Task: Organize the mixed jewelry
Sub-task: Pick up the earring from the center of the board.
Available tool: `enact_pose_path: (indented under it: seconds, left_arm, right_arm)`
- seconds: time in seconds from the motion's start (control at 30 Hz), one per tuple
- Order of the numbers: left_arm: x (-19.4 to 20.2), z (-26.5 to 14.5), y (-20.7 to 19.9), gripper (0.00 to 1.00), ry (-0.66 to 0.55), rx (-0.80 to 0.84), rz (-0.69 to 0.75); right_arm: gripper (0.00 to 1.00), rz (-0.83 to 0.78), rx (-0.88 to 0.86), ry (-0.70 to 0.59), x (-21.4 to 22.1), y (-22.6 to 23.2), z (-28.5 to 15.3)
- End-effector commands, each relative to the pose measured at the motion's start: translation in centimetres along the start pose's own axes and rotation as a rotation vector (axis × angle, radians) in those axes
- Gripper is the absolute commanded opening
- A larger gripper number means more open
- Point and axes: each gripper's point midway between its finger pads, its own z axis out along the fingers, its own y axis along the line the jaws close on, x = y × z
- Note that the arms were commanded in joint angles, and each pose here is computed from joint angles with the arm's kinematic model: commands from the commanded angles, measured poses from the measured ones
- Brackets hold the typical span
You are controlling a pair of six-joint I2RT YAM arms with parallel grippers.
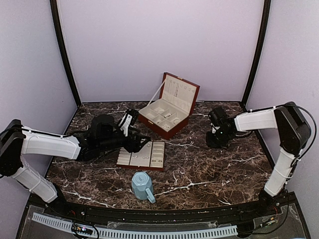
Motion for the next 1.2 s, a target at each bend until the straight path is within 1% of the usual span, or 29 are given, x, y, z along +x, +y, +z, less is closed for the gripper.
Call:
enact_pose_path:
  seconds: [0.0,0.2,0.4,0.53,0.67,0.73,0.8,0.87,0.9,0.93,0.97,1.0,1.1,1.17]
  left_arm:
    - [-0.4,-0.7,0.4,0.7,-0.011,-0.018,0.0]
    - [-0.4,-0.7,0.3,0.69,-0.01,-0.016,0.0]
    - [-0.3,-0.7,0.4,0.7,-0.009,-0.019,-0.001]
    - [-0.5,-0.7,0.4,0.7,-0.015,-0.021,-0.009]
    - [-1.2,-1.0,0.4,0.7,-0.037,-0.022,-0.026]
    - [-1.9,-1.3,0.3,0.7,-0.059,-0.015,-0.031]
    - [-2.9,-1.8,-0.1,0.72,-0.095,0.004,-0.031]
    - [-4.4,-2.8,-0.6,0.78,-0.155,0.026,-0.029]
    - [-4.5,-3.0,-0.8,0.83,-0.165,0.037,-0.029]
    - [-5.6,-3.6,-1.1,0.85,-0.207,0.051,-0.023]
    - [-5.6,-3.8,-1.5,0.88,-0.216,0.072,-0.018]
    - [-6.5,-4.4,-2.0,0.9,-0.254,0.093,-0.008]
    - [-7.8,-5.1,-2.8,0.95,-0.303,0.132,0.021]
    - [-8.4,-5.4,-3.5,0.95,-0.322,0.163,0.05]
  right_arm:
    - [0.13,0.016,-0.025,-0.029,-1.0,0.7,-0.2]
    - [0.09,0.019,-0.034,-0.026,-1.0,0.9,0.2]
    - [0.0,0.019,-0.035,-0.028,-1.1,0.9,0.1]
    - [0.0,0.021,-0.038,-0.033,-1.2,0.9,-0.1]
    - [0.0,0.031,-0.079,-0.05,-1.8,1.7,-1.1]
    - [0.0,0.03,-0.137,-0.061,-2.3,2.8,-2.1]
    - [0.0,0.029,-0.216,-0.079,-3.0,4.2,-3.5]
    - [0.0,0.023,-0.315,-0.098,-3.6,6.0,-5.1]
    - [0.0,0.021,-0.37,-0.11,-4.0,6.9,-6.1]
    - [0.0,0.016,-0.43,-0.115,-4.2,7.9,-7.0]
    - [0.0,0.009,-0.496,-0.126,-4.6,9.0,-8.2]
    - [0.0,0.005,-0.557,-0.146,-5.1,10.0,-9.4]
    - [0.0,-0.004,-0.7,-0.183,-6.0,12.1,-12.6]
    - [0.0,-0.016,-0.806,-0.204,-6.5,13.6,-15.0]
